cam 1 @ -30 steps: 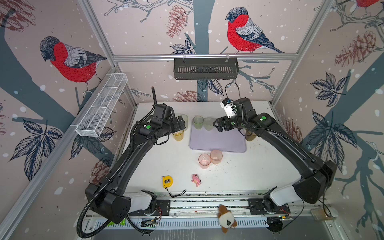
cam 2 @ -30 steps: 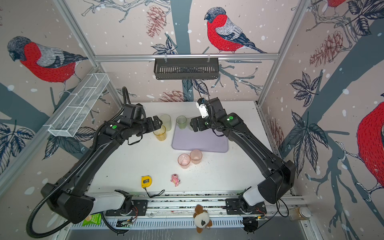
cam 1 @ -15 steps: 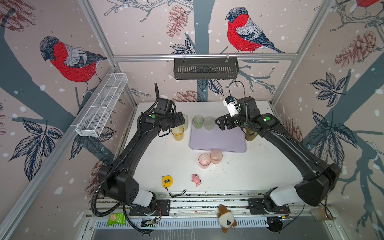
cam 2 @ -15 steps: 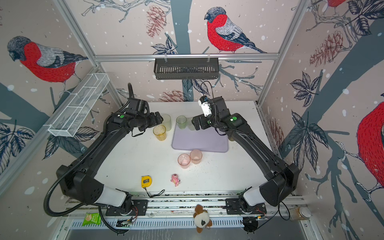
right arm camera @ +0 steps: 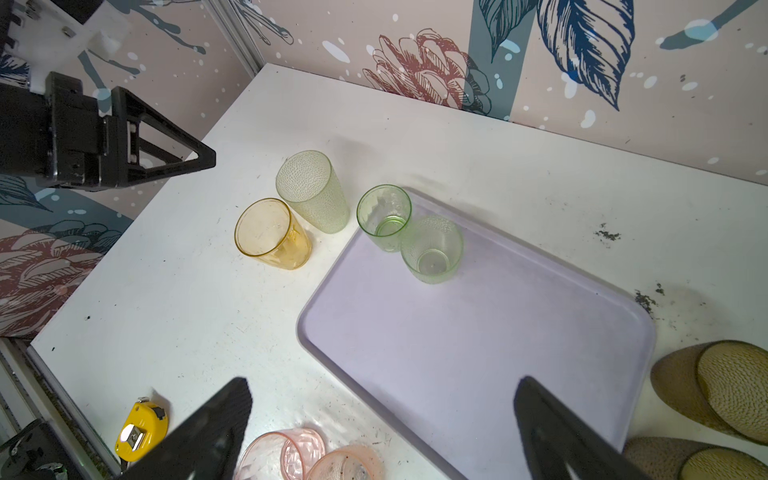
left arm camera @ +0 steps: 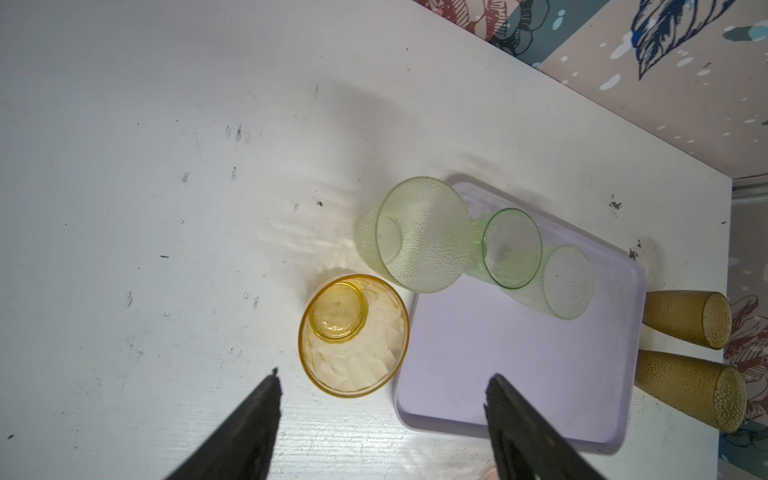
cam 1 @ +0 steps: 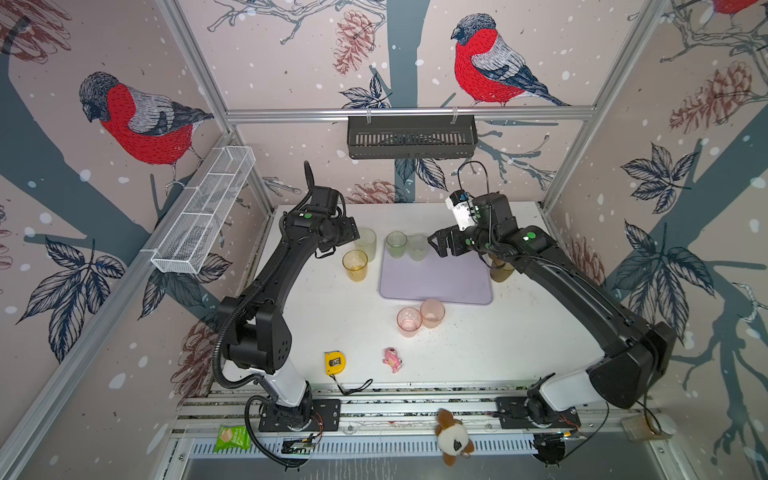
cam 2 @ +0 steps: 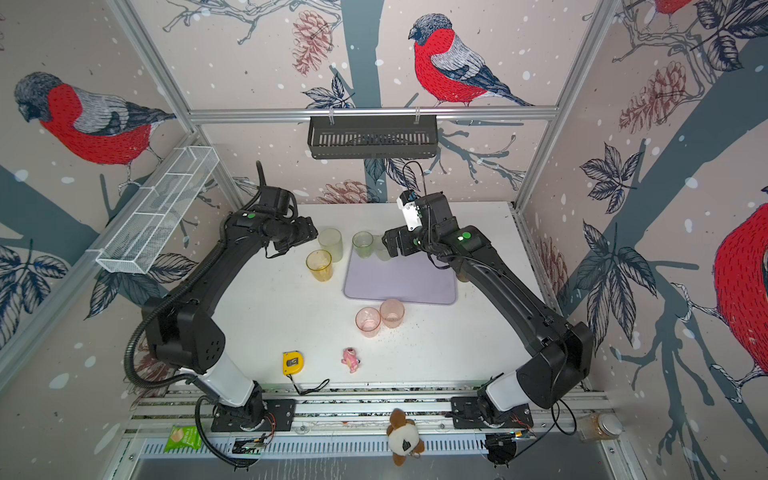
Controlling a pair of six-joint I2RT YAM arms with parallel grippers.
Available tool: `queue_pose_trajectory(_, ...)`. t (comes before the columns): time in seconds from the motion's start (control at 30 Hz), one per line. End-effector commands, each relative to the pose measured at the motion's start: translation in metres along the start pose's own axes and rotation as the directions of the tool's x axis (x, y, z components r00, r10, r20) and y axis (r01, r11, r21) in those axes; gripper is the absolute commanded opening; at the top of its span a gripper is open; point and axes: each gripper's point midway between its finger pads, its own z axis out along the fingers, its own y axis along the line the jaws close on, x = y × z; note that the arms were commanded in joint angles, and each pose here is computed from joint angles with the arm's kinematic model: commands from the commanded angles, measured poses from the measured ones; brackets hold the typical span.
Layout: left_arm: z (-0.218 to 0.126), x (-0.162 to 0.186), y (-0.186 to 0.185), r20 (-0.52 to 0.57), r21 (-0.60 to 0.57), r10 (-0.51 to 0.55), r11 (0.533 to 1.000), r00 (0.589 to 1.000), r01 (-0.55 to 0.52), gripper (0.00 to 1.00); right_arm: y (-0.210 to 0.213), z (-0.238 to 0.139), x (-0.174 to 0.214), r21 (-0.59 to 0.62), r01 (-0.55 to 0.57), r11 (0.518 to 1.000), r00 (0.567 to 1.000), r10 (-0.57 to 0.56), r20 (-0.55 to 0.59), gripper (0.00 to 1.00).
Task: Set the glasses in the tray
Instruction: 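Move the left gripper over the tall frosted cup while the right nears olive cups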
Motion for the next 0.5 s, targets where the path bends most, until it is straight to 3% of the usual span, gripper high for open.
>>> queue_pose_trajectory(0.0, 0.010, -0.008, 0.000, -0.023, 0.009, 0.026, 1.000, 0.999, -0.026, 0.67, -0.009, 0.000, -0.004, 0.041, -0.006, 0.999, 1.000, 0.006, 0.010, 1.00)
queue_pose_trajectory(0.2, 0.041, -0.011, 0.009, -0.131, -0.034, 0.059, 0.997, 0.990, -0.064, 0.60, -0.012, -0.001, -0.001, 0.050, -0.005, 0.999, 1.000, 0.004, 0.012, 1.00)
queue_pose_trajectory(0.47, 0.073, -0.013, 0.011, -0.161, -0.038, 0.077, 0.996, 0.984, -0.084, 0.56, -0.018, 0.007, 0.005, 0.071, -0.017, 0.997, 1.000, 0.018, -0.018, 1.00)
